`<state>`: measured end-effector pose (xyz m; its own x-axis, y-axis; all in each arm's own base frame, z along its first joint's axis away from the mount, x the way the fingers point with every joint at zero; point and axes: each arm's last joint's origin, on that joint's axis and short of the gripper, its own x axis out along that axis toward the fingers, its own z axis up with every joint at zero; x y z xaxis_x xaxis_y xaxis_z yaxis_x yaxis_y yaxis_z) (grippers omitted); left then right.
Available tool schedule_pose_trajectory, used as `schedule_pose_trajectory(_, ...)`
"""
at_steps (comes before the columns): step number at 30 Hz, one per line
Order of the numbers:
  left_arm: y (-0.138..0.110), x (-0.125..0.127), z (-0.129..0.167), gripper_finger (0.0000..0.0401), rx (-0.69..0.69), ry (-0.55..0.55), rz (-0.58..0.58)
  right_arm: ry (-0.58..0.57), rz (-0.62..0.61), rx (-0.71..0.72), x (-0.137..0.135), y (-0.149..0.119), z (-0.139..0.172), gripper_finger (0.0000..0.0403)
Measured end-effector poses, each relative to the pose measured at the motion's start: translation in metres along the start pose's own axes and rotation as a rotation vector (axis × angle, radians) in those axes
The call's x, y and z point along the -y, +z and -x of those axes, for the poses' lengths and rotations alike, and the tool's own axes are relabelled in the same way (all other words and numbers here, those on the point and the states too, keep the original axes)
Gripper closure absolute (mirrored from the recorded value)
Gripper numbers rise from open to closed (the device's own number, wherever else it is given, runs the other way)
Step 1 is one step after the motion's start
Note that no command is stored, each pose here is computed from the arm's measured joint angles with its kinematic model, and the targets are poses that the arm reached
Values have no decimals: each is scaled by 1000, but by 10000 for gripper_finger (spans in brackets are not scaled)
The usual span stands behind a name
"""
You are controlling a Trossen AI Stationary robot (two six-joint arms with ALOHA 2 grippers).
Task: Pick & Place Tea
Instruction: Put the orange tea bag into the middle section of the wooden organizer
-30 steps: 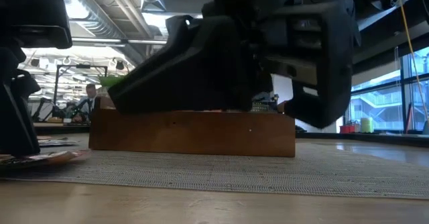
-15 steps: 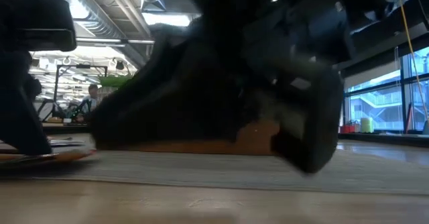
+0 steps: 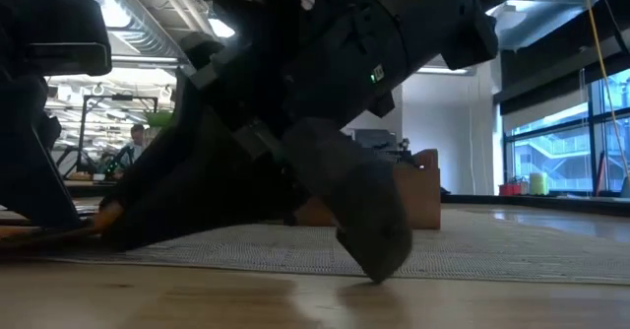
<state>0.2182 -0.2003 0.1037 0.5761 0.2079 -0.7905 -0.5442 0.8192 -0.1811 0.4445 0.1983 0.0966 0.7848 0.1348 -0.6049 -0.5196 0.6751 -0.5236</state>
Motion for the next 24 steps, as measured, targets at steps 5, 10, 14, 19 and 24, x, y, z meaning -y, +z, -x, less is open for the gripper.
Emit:
schedule_pose_trajectory(5, -2, 0, 1, 293, 7, -2, -5, -61, 43, -23, -4, 4, 2, 305)
schedule_pose_trajectory(10, -2, 0, 1, 293, 8, -2, -5, -57, 86, -8, -9, 8, 3, 337)
schedule_pose_trajectory(14, -2, 0, 1, 296, 8, -4, -3, -24, 88, 13, -10, 9, 3, 372)
schedule_pose_trajectory(19, -2, 1, 1, 293, 12, -8, -1, -6, 86, 21, -10, 8, 3, 397)
schedule_pose_trajectory(24, -2, 1, 1, 294, 13, -8, -1, -7, 80, 18, -10, 8, 3, 397)
